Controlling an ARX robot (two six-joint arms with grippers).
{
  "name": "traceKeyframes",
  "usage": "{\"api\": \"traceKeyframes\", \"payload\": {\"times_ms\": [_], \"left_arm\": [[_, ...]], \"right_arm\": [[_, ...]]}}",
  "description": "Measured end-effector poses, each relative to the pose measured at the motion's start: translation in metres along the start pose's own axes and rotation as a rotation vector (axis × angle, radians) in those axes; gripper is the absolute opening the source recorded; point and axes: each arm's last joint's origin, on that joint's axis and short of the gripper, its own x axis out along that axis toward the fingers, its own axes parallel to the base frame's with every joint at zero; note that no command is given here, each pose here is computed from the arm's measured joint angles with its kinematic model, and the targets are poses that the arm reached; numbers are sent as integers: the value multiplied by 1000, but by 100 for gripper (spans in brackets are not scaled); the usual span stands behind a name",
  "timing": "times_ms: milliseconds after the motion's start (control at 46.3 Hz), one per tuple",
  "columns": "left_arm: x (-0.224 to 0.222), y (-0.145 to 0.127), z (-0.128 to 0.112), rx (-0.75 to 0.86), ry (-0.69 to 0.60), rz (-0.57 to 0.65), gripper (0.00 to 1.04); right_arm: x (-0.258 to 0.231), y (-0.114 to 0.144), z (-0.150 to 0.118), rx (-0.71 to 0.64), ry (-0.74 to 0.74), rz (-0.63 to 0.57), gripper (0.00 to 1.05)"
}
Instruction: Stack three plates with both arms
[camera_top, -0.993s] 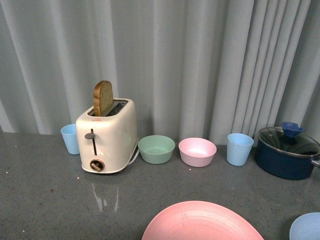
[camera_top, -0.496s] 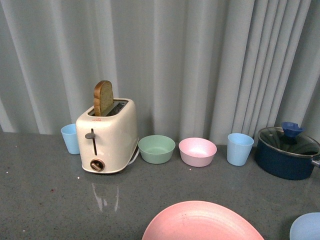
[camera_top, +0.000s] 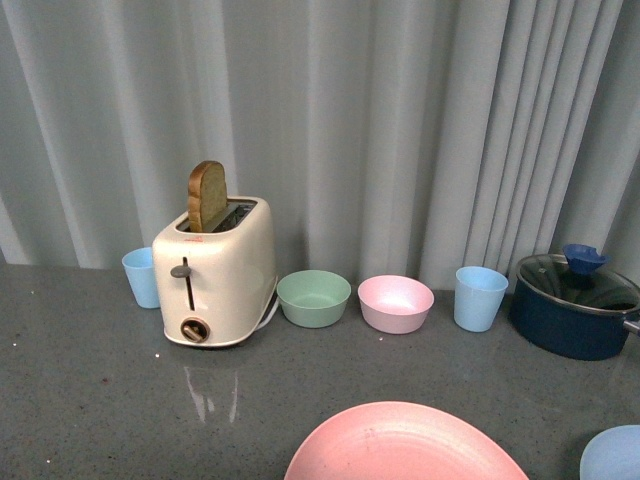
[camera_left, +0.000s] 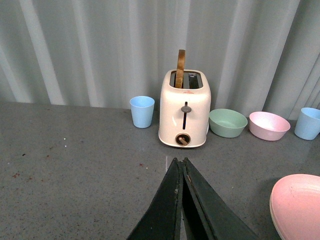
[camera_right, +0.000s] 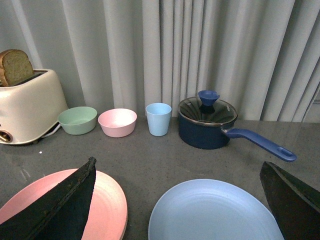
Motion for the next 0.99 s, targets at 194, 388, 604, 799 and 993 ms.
{"api": "traceKeyframes", "payload": {"times_ms": [194, 388, 604, 799, 993], "left_arm": [[-10, 0, -2, 0, 2, -1, 4], [-10, 0, -2, -1, 6, 0, 8], [-10, 0, -2, -1, 6, 0, 44], [-10, 0, -2, -1, 6, 0, 80], [-10, 0, -2, -1, 6, 0, 97]], "right_arm": [[0, 0, 0, 0, 0, 1, 97], [0, 0, 0, 0, 0, 0, 97], [0, 0, 0, 0, 0, 0, 97], [0, 0, 0, 0, 0, 0, 97], [0, 0, 0, 7, 7, -18, 97]]}}
